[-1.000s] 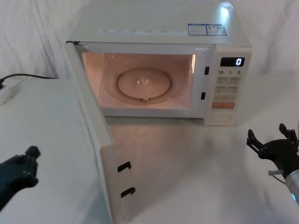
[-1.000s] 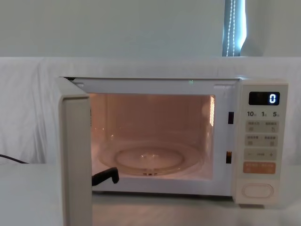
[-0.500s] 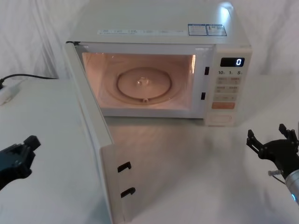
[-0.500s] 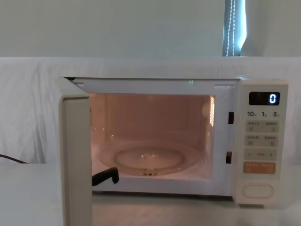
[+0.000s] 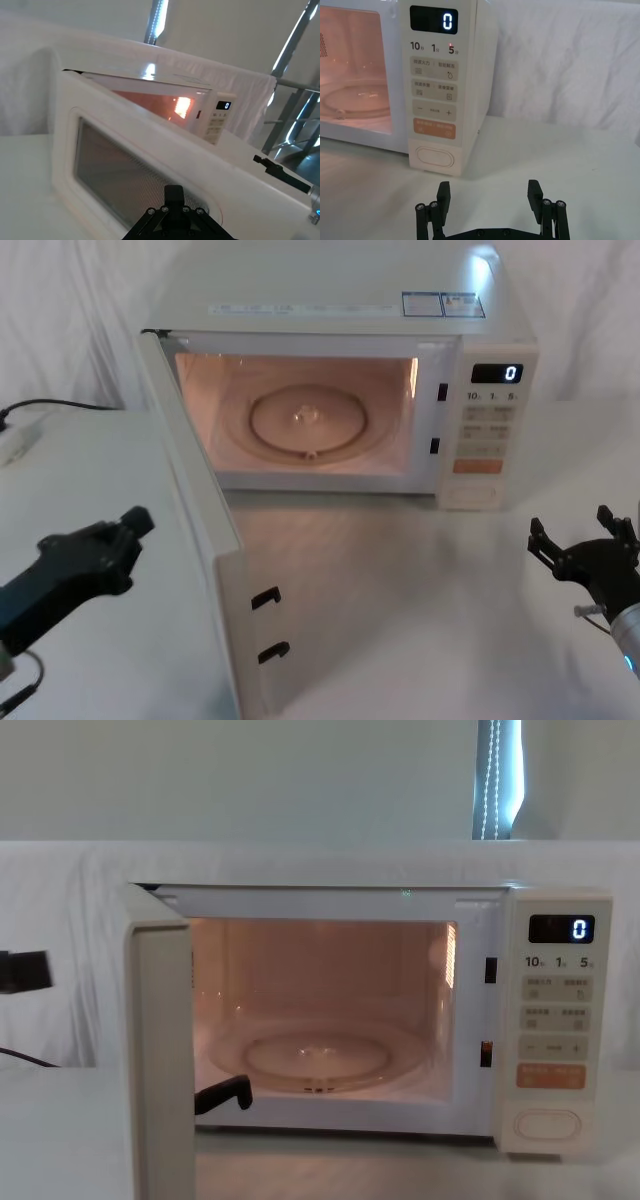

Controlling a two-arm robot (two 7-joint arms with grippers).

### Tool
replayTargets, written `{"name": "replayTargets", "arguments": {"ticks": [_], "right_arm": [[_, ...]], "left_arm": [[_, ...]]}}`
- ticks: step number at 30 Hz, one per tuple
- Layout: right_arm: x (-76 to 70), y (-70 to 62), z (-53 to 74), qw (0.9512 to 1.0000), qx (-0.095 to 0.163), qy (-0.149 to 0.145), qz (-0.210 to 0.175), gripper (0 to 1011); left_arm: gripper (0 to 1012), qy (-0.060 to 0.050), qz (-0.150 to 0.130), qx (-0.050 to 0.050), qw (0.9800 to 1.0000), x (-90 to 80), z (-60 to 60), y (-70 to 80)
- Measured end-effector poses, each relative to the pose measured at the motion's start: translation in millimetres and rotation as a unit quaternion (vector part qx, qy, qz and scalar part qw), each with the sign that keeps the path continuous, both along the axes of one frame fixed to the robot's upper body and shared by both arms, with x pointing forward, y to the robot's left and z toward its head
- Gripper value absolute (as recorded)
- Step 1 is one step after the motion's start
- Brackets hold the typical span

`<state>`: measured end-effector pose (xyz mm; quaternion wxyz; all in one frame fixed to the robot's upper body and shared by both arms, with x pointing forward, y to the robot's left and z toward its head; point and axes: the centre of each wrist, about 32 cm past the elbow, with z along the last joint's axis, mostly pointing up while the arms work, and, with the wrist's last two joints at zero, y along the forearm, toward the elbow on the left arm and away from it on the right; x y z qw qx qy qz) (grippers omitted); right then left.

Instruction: Press the button to open the microwave door with one hand; close the microwave door with the other hand.

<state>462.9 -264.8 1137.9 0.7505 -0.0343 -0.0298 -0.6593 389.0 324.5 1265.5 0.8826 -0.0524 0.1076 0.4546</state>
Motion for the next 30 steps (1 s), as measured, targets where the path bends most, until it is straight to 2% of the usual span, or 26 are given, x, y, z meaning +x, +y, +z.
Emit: {"name": "replayTargets", "arguments": {"ticks": [5, 15, 23, 30], "right_arm": [[0.0, 0.0, 0.0, 1.0, 0.0, 0.0, 0.0, 1002], [0.0, 0.0, 0.0, 1.0, 0.0, 0.0, 0.0, 1002], [0.0, 0.0, 0.0, 1.0, 0.0, 0.0, 0.0, 1002], [0.0, 0.0, 0.0, 1.0, 0.0, 0.0, 0.0, 1002]], "left_arm": [[0, -0.002, -0.007, 0.003, 1.0, 11.9, -1.1, -10.5], [0, -0.002, -0.006, -0.001, 1.0, 28.5, -4.1, -22.5], [0, -0.011, -0.003, -0.009, 0.9999, 47.5, -1.4, -34.5], [0, -0.017, -0.005, -0.01, 0.9998, 62.6, 0.2, -46.7]]}}
